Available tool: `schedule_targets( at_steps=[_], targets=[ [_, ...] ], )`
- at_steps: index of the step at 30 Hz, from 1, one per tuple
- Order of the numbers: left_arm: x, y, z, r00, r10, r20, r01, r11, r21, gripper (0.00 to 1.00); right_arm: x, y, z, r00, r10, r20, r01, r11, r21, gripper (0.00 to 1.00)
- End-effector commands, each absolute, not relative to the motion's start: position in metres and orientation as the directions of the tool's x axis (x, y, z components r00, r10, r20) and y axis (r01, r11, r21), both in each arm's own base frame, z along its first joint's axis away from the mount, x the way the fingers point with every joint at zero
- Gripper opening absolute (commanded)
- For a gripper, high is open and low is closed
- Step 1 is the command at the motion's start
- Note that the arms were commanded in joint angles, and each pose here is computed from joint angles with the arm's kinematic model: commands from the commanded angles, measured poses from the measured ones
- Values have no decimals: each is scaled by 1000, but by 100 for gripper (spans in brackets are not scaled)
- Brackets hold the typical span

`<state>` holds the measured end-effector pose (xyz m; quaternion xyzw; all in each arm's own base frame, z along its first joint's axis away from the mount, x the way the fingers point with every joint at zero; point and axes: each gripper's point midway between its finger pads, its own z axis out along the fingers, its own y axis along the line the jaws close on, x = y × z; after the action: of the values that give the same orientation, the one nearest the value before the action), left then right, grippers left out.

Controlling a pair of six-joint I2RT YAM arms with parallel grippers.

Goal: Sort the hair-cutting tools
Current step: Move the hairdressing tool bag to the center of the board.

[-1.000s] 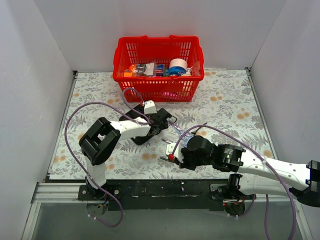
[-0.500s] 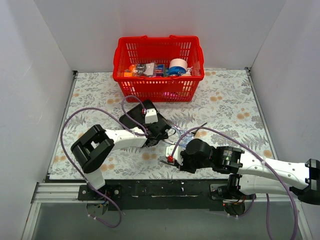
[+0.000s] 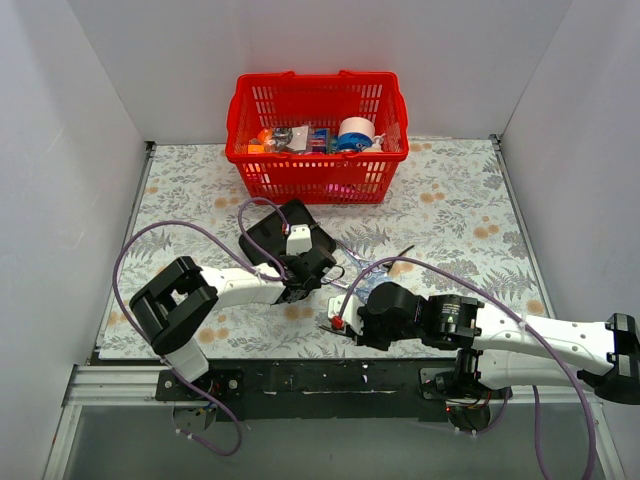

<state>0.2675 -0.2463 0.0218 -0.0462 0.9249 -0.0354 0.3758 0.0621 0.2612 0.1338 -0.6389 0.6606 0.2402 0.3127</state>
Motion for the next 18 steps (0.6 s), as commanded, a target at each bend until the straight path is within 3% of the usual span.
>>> schedule_targets(
  at_steps=[1, 5, 10, 18],
  targets=[
    [206, -229, -33, -881, -11, -473, -6, 1000, -11, 42, 61, 271, 147, 19, -661, -750, -994, 71, -87, 1],
    [212, -223, -32, -869, 8, -495, -12, 999, 37, 33, 59, 269, 145, 17, -662, -749, -994, 70, -85, 1],
    [216, -216, -32, -861, 32, -508, -12, 997, 82, 0, 57, 267, 146, 16, -658, -753, -994, 68, -81, 1],
    [209, -219, -31, -864, 99, -494, 63, 994, 89, 0, 64, 260, 149, 21, -669, -743, -988, 99, -117, 1]
  ],
)
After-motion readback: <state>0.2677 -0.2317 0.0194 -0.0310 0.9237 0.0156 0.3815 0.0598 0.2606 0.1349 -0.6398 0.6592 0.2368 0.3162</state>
